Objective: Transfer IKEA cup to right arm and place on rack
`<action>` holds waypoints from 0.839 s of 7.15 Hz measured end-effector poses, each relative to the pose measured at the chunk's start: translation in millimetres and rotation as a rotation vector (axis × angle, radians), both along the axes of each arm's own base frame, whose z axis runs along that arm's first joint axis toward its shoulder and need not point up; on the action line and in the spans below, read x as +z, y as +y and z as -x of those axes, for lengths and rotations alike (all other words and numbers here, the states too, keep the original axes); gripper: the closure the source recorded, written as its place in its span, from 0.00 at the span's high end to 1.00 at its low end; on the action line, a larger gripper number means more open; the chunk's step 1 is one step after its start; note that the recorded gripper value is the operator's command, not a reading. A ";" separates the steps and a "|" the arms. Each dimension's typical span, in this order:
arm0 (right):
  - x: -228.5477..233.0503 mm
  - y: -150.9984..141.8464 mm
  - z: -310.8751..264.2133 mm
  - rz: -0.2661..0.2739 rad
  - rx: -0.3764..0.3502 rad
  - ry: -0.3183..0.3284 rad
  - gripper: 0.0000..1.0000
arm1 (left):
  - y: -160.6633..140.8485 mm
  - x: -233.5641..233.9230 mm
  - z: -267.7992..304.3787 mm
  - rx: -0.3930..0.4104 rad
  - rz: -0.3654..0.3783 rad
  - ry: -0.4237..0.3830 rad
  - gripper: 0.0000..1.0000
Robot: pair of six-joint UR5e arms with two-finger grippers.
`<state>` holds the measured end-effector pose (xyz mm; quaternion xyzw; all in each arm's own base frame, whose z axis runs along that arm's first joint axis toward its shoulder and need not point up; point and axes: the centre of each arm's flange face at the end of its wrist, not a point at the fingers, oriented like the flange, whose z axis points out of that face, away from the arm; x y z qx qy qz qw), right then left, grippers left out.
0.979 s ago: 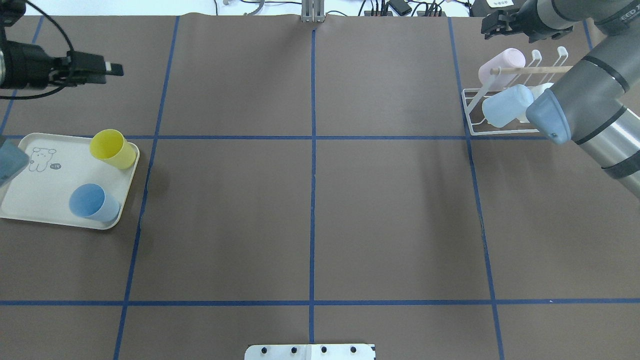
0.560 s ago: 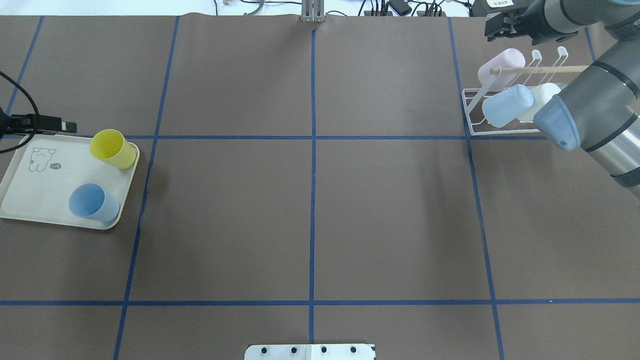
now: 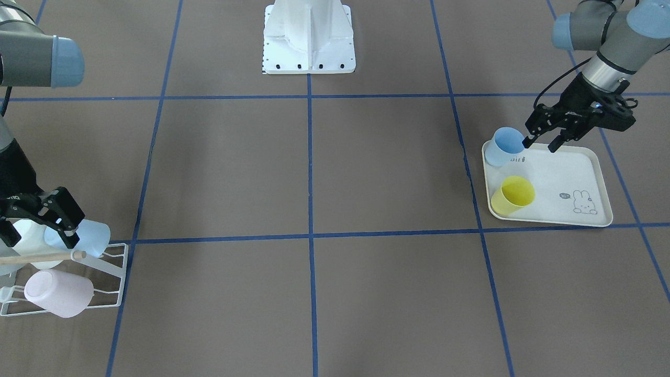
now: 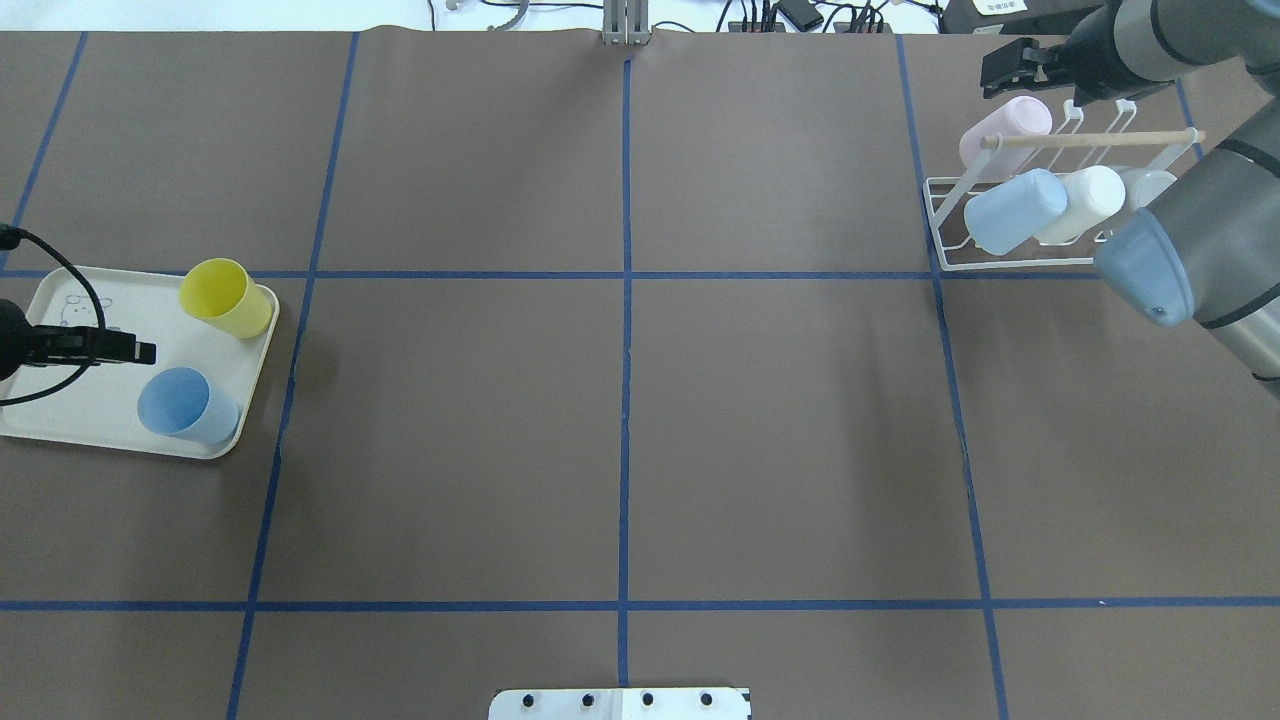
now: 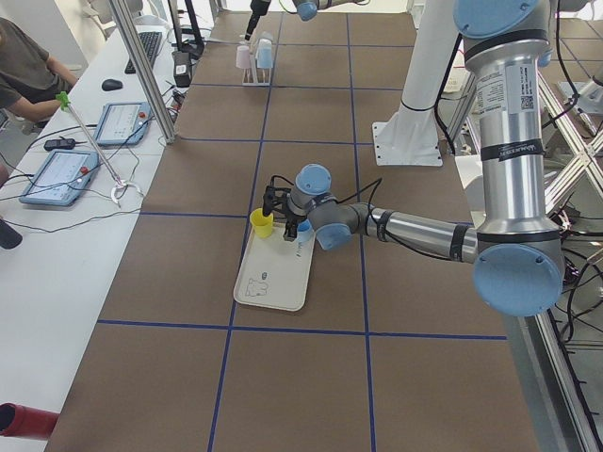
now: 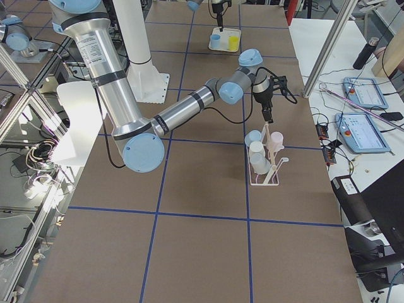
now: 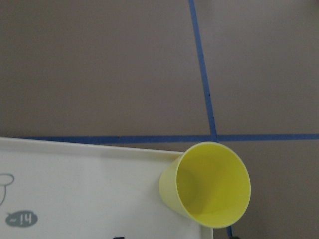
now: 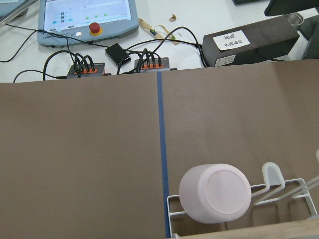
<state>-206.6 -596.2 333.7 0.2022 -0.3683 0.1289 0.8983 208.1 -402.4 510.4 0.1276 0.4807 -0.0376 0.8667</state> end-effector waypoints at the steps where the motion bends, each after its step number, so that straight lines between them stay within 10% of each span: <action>1: -2.9 3.6 -1.5 0.006 -0.002 0.002 1.00 | 9.0 1.8 -5.8 0.020 0.013 -0.013 0.76; 6: -2.7 5.9 -2.3 0.015 -0.004 0.005 1.00 | 18.3 14.4 -33.3 0.080 0.039 -0.038 0.72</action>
